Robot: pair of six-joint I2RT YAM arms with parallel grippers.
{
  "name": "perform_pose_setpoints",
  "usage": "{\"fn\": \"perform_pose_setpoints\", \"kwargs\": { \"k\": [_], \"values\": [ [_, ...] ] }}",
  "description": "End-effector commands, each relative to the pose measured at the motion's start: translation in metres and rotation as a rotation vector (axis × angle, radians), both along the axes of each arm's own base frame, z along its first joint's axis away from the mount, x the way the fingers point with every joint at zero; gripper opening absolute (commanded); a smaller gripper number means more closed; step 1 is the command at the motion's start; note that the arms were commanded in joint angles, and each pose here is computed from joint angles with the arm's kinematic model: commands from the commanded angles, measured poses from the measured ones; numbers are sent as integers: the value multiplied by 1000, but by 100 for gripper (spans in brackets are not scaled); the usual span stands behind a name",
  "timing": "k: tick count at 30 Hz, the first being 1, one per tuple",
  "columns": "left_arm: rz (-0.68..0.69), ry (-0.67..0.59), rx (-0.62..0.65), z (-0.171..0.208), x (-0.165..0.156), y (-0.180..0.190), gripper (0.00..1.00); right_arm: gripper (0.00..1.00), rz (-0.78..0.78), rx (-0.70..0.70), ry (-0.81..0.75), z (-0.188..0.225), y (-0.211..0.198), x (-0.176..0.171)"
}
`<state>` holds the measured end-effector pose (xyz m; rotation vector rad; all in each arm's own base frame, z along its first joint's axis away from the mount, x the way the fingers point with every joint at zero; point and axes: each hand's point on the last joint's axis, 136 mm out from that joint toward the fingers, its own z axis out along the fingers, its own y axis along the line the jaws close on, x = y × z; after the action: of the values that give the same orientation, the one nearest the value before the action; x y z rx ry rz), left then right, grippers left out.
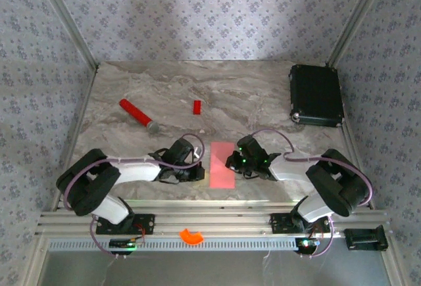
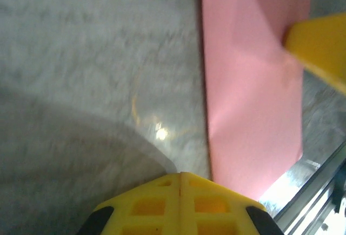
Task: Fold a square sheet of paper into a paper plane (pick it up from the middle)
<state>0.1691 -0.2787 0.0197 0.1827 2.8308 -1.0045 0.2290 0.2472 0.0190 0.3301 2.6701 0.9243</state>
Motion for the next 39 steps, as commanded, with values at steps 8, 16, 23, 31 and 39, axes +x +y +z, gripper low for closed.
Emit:
{"fn": "perform_pose_setpoints", "kwargs": {
  "k": [8, 16, 23, 31, 39],
  "values": [
    [-94, -63, -120, 61, 6, -48, 2, 0, -33, -154, 125, -39, -34, -27],
    [-188, 24, -65, 22, -20, -69, 2, 0, -34, -155, 127, -41, -35, -28],
    [-180, 71, 0, -10, -44, -33, 2, 0, -29, -160, 131, -42, -36, -29],
    [-194, -55, 22, 21, -38, -16, 3, 0, -18, -146, 110, -36, -30, -22],
    [-43, -114, -47, 49, -6, -10, 3, 6, 87, -56, -88, 27, 5, 3]
  ]
}}
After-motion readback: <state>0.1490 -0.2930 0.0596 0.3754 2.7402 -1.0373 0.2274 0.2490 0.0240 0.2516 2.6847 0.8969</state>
